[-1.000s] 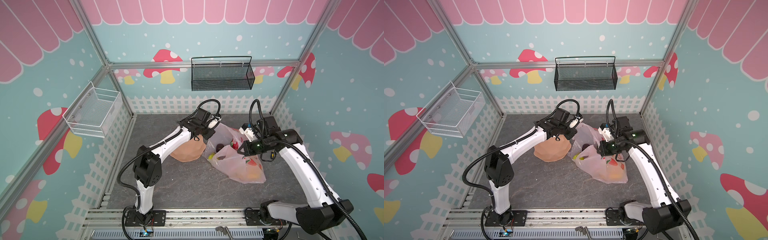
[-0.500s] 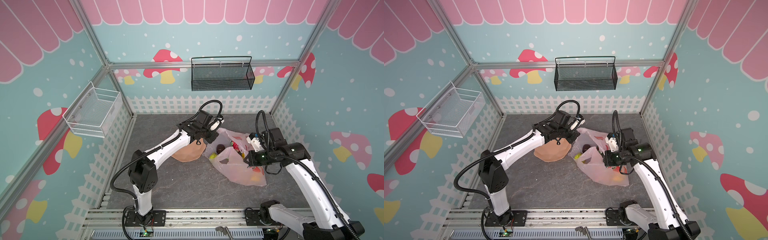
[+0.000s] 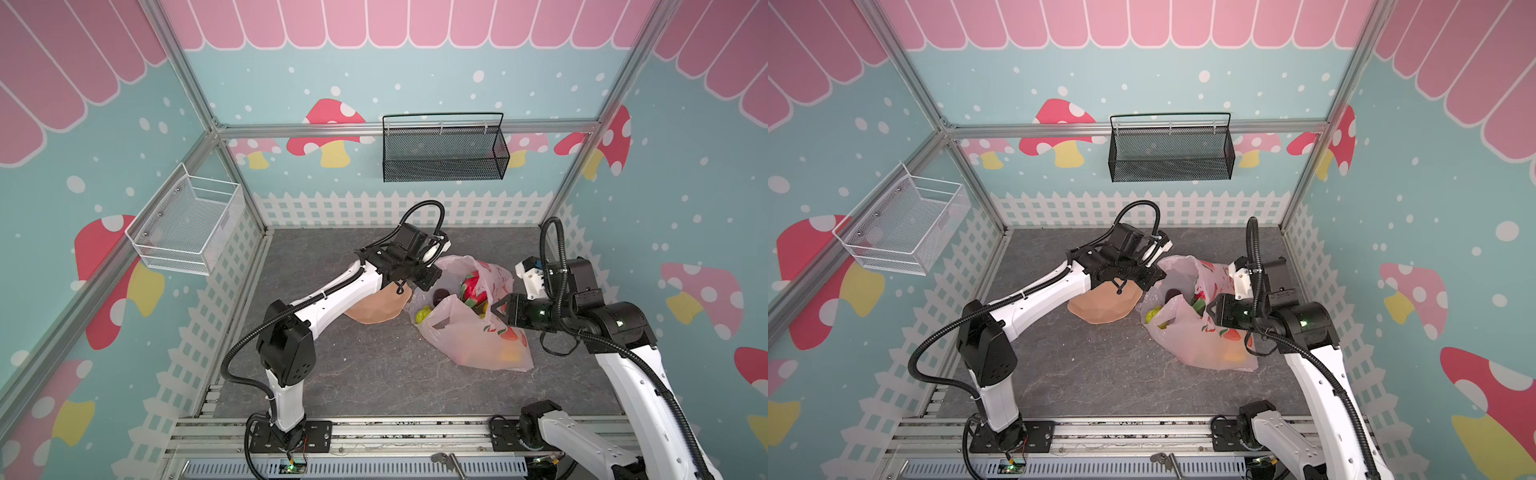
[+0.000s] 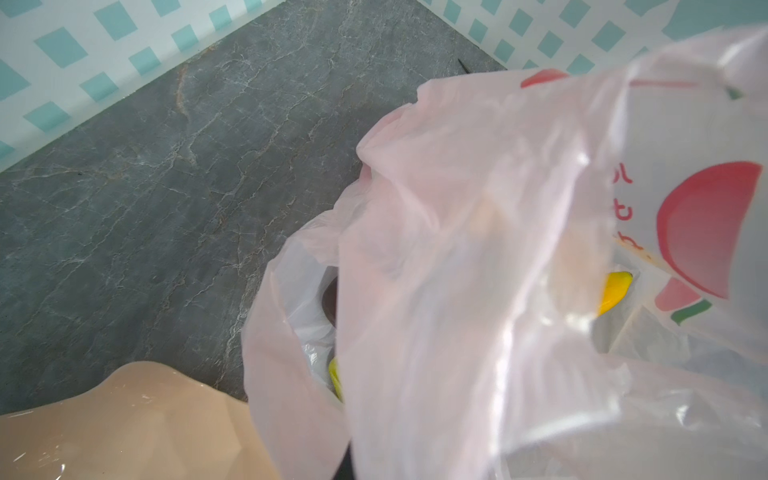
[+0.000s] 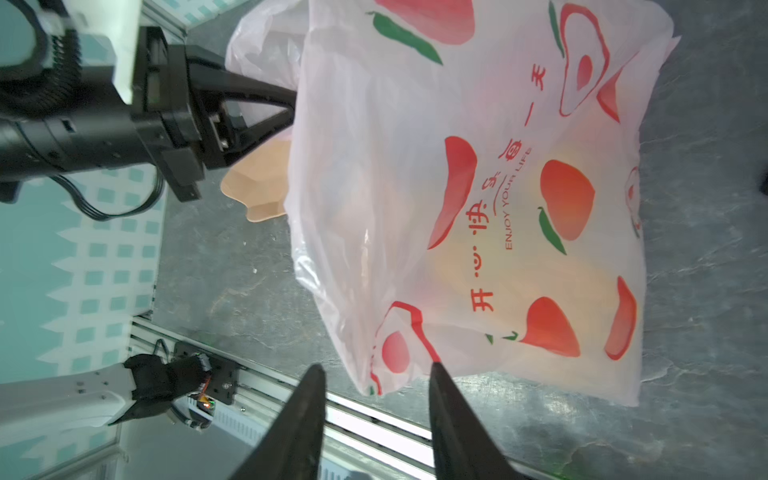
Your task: Place the fruits into the plastic bag
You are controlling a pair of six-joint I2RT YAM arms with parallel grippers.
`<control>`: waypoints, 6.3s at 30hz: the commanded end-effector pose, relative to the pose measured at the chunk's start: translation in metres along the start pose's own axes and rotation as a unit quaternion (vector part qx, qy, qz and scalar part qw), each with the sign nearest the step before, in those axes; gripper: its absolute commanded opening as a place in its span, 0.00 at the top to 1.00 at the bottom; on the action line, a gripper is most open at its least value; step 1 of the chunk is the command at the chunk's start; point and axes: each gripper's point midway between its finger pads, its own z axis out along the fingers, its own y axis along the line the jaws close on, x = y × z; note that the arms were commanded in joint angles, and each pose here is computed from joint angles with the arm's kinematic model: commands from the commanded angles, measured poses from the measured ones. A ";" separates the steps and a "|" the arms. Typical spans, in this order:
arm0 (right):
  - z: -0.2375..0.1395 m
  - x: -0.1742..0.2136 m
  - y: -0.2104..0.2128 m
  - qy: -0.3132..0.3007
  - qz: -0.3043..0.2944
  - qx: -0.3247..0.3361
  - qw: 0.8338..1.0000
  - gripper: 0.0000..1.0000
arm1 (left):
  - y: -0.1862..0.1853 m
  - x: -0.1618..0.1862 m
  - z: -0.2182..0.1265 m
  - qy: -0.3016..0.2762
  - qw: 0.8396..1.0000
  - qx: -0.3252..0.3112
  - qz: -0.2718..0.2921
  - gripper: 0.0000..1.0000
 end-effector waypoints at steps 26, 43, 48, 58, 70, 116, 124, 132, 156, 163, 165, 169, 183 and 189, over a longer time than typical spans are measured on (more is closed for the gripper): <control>-0.045 -0.052 0.129 -0.057 0.056 -0.251 0.965 0.39 | 0.025 -0.003 -0.012 -0.003 0.998 -0.035 -0.051 1.00; 0.044 0.022 0.158 0.009 0.090 -0.054 0.994 0.38 | 0.040 0.006 -0.006 0.007 0.997 -0.038 -0.070 1.00; 0.068 0.031 0.138 0.004 0.086 0.007 0.996 0.38 | 0.042 0.007 -0.006 0.008 0.997 -0.033 -0.070 1.00; 0.114 0.044 0.114 0.021 0.070 0.089 0.993 0.37 | 0.042 0.011 -0.011 0.009 0.997 -0.025 -0.070 1.00; 0.159 0.049 0.080 0.040 0.094 0.146 0.984 0.32 | 0.041 0.014 -0.016 0.001 0.997 -0.017 -0.078 1.00; 0.156 0.009 0.054 -0.029 0.153 0.094 0.983 1.00 | 0.023 -0.040 -0.057 -0.058 0.983 0.043 -0.171 1.00; 0.104 -0.033 0.091 -0.070 0.142 0.020 0.987 1.00 | 0.020 -0.098 -0.093 -0.119 0.977 0.035 -0.174 1.00; 0.043 -0.064 0.108 -0.119 0.140 -0.034 0.982 1.00 | 0.027 -0.155 -0.114 -0.170 0.972 0.018 -0.162 1.00; 0.022 -0.021 0.077 -0.101 0.155 -0.057 0.981 1.00 | 0.073 -0.139 -0.100 -0.152 0.974 -0.050 -0.163 1.00; 0.020 0.002 0.051 -0.100 0.177 -0.043 0.978 1.00 | 0.079 -0.111 -0.111 -0.125 0.976 -0.075 -0.163 1.00; 0.012 -0.001 0.052 -0.111 0.178 -0.050 0.976 1.00 | 0.083 -0.110 -0.123 -0.130 0.974 -0.087 -0.162 1.00; 0.005 -0.008 0.059 -0.115 0.171 -0.062 0.977 1.00 | 0.085 -0.113 -0.144 -0.146 0.972 -0.096 -0.157 1.00; 0.038 0.019 0.055 -0.077 0.173 -0.076 0.979 1.00 | 0.100 -0.083 -0.140 -0.109 0.975 -0.119 -0.152 1.00; 0.039 0.026 0.051 -0.074 0.174 -0.082 0.979 0.97 | 0.089 -0.085 -0.153 -0.129 0.974 -0.108 -0.150 0.96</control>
